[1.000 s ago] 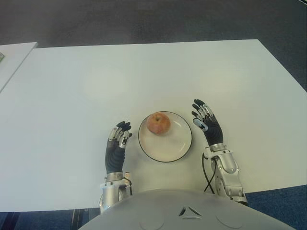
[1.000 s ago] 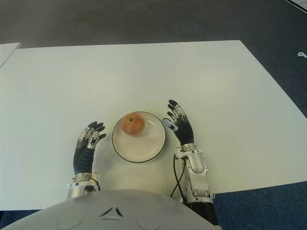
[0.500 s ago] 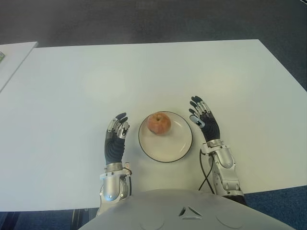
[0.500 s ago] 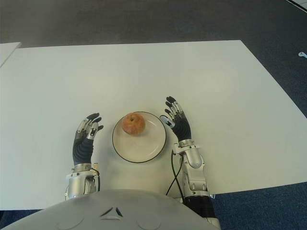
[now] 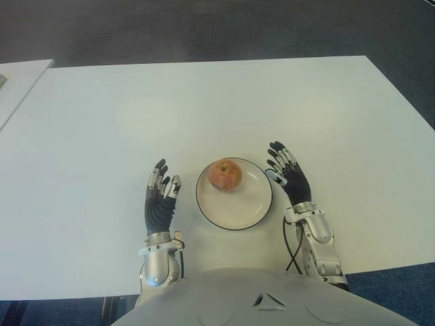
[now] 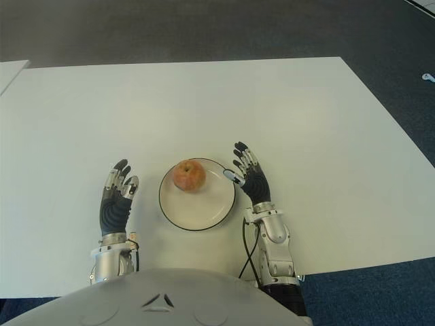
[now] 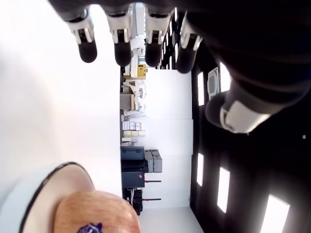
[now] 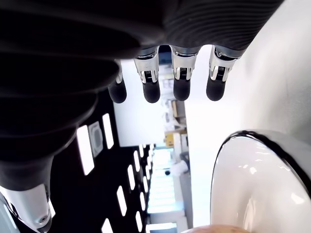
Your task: Put the apples into the plate.
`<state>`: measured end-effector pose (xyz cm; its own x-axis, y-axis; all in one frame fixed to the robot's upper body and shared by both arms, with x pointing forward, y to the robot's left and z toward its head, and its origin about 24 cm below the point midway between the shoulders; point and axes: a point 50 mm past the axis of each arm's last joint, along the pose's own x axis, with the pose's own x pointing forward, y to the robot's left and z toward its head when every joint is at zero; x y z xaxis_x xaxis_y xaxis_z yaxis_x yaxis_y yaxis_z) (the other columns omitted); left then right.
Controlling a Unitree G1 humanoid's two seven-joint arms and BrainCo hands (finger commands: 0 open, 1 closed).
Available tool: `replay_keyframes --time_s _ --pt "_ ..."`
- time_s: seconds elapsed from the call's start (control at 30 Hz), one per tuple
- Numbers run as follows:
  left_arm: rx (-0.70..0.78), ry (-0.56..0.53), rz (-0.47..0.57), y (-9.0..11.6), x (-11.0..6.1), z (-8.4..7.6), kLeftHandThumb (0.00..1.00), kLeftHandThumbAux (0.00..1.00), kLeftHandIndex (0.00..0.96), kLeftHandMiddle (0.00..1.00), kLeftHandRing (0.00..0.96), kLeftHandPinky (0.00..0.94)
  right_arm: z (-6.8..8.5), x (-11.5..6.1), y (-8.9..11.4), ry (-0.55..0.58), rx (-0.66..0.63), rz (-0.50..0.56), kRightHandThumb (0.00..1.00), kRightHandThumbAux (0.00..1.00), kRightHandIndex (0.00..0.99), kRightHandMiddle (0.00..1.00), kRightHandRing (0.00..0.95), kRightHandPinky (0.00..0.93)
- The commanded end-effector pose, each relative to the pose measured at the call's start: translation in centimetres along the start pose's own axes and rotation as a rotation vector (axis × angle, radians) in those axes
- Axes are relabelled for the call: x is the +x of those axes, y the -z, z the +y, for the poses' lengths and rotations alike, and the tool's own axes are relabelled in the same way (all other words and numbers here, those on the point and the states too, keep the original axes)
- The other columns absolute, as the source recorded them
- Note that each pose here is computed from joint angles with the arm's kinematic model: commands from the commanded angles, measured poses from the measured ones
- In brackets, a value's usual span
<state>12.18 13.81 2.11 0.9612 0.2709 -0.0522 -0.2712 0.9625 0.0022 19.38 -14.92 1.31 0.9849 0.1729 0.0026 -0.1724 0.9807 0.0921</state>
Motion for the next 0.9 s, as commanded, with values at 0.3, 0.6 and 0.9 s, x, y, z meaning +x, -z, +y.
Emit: replay_keyframes --time_s 0.3,0.6,0.9 --pt "-0.016 -0.061 0.009 -0.5 -1.3 -0.4 0.227 0.587 0.148 0.084 0.095 0.175 0.2 -1.0 -0.2 0.000 -0.001 0.010 0.234 0.630 0.014 0.002 0.002 0.045" --pt "-0.033 -0.078 0.000 -0.6 -2.3 -0.2 0.227 0.594 0.175 0.090 0.101 0.175 0.2 -1.9 -0.3 -0.008 0.007 0.021 0.239 0.624 0.003 0.000 0.000 0.026" --pt "-0.055 -0.092 -0.004 -0.4 -3.2 -0.2 0.221 0.576 0.197 0.101 0.107 0.177 0.2 -2.7 0.0 -0.017 -0.009 0.041 0.230 0.599 0.001 0.000 0.000 0.008"
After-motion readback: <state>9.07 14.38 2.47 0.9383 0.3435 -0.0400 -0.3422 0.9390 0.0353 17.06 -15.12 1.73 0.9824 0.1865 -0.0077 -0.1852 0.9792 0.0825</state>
